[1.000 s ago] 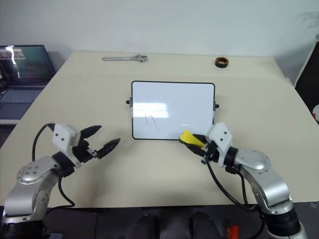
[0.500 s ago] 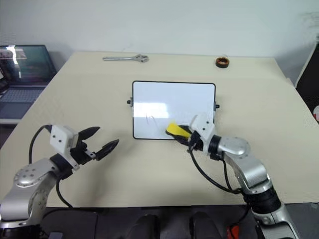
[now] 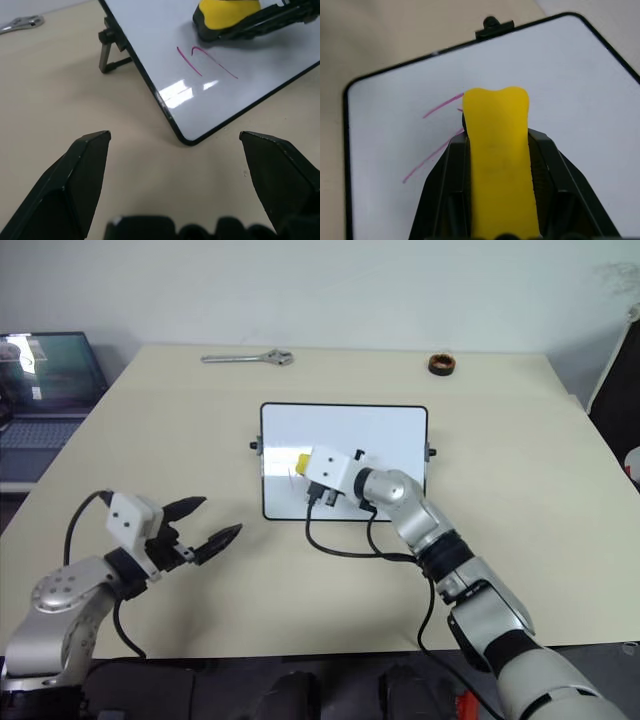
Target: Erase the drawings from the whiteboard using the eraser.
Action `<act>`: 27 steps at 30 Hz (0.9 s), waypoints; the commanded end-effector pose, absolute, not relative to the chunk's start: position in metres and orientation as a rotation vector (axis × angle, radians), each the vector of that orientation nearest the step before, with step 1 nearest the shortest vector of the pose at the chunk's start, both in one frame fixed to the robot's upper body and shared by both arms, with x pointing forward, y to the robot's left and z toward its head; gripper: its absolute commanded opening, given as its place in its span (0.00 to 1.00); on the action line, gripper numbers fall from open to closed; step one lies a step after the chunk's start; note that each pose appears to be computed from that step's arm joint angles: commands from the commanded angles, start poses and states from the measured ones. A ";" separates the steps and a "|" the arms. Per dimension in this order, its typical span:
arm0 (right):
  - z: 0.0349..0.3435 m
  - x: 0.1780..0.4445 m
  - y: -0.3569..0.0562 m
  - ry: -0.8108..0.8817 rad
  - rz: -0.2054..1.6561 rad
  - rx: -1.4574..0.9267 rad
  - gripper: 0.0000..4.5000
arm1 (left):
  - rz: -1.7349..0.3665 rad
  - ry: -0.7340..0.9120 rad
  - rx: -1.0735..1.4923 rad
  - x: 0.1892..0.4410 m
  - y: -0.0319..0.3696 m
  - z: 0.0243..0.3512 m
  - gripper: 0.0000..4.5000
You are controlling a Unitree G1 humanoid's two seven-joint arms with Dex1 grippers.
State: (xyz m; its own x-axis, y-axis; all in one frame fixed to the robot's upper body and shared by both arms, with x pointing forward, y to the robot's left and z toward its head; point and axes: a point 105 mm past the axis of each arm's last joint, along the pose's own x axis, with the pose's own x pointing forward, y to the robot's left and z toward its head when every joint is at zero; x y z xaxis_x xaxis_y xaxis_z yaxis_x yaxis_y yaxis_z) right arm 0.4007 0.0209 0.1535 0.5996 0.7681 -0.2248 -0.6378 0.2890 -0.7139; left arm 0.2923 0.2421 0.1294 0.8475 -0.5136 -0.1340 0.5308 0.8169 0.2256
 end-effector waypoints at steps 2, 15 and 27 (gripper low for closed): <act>0.129 0.392 0.025 -0.103 1.081 -1.007 0.25 | -0.565 0.032 0.294 0.292 0.249 0.133 1.00; 0.166 0.418 0.053 -0.210 0.942 -1.025 0.25 | -0.580 0.029 0.295 0.292 0.252 0.124 1.00; 0.150 0.424 0.040 -0.129 0.947 -1.114 0.25 | -0.580 0.014 0.298 0.291 0.240 0.134 1.00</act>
State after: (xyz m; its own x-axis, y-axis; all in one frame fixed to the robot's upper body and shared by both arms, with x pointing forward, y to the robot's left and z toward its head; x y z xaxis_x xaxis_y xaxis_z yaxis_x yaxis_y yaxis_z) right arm 0.4002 0.0602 0.1362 0.4773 0.7649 -0.4326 -0.6580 -0.0152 -0.7528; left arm 0.2915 0.2453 0.1235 0.8400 -0.5280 -0.1248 0.5417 0.8027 0.2494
